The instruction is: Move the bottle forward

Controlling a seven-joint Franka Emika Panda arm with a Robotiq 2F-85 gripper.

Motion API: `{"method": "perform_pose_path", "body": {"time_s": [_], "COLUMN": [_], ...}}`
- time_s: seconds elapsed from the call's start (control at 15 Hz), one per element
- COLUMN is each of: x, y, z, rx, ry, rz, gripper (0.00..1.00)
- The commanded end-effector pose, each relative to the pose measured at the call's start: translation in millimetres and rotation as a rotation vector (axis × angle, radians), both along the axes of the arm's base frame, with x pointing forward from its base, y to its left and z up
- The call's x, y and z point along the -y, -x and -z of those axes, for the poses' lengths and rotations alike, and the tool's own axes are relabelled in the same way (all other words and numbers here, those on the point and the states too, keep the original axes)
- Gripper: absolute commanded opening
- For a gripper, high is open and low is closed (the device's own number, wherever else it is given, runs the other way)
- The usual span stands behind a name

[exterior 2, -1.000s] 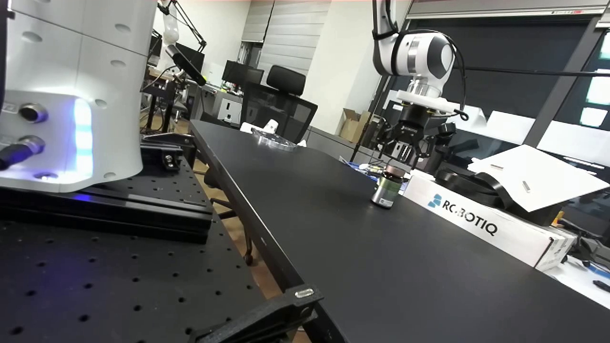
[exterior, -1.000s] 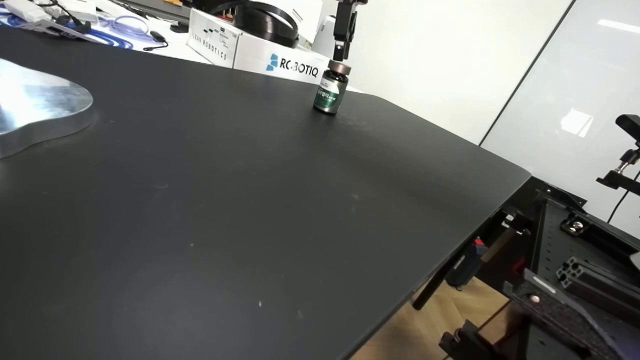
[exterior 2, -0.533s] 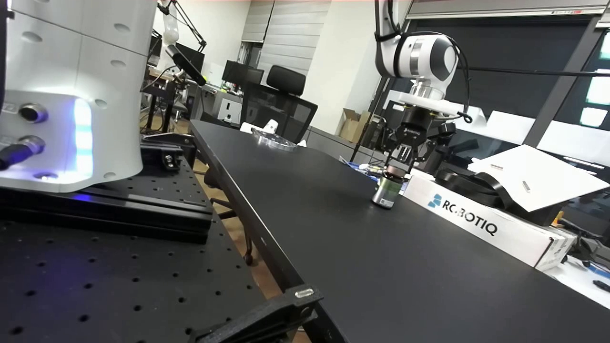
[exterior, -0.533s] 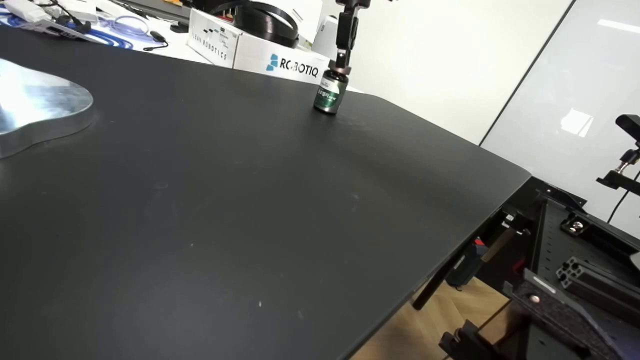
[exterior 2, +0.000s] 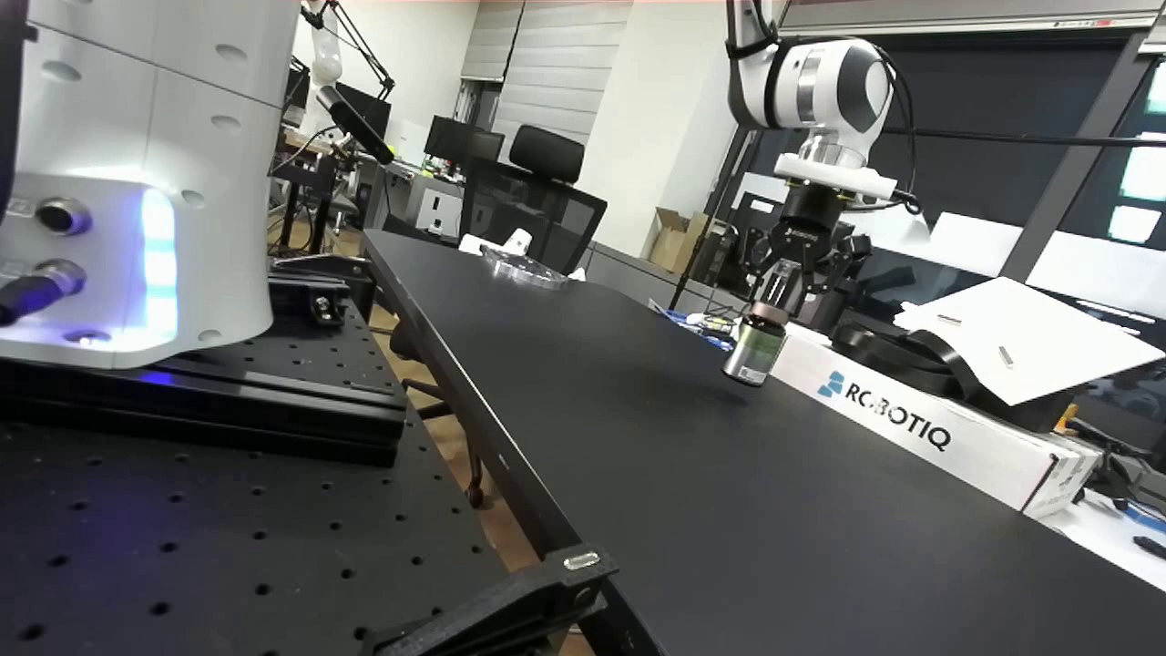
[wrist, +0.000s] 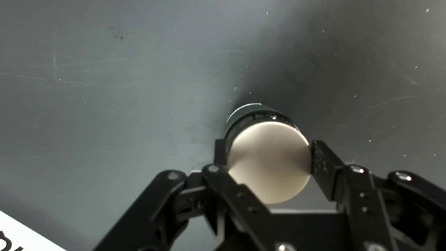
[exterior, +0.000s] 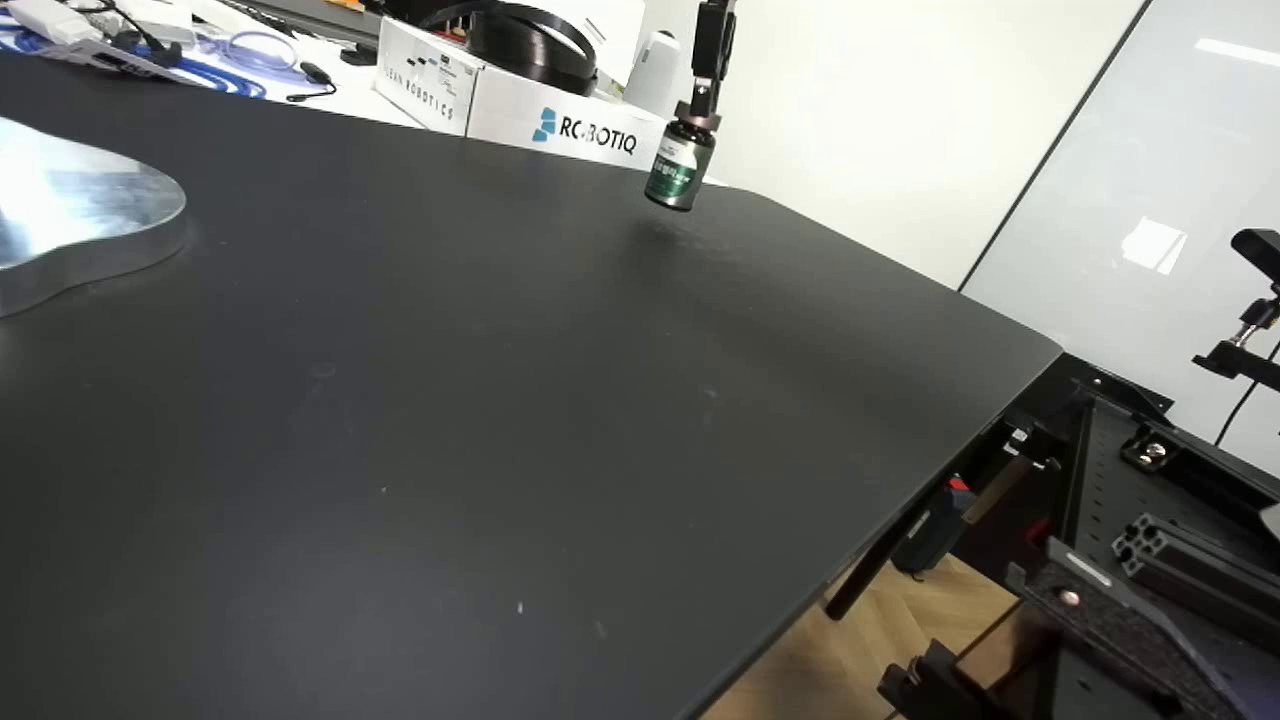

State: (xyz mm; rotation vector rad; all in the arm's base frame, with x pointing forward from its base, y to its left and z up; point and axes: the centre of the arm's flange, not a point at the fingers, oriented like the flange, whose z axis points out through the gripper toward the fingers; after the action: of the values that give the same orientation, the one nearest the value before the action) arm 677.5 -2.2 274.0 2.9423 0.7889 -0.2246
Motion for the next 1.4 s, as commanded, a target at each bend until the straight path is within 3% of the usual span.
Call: {"method": "perform_pose_path", "body": {"time_s": [0.0,0.33,0.67,1.27,1.33], "x": [15,57,89,99,99], "y": [55,127,180,221,223], "z": [-44,-52,-22,24,23], "rx": [-0.008,0.002,0.025,0.045,0.034], "ry": [0.045,0.065,0.040,0.034,0.030], "rz": [0.027,0.095,0.157,0.177,0.184], "gripper": [0.36,0.36,0.36,0.36,0.56]}}
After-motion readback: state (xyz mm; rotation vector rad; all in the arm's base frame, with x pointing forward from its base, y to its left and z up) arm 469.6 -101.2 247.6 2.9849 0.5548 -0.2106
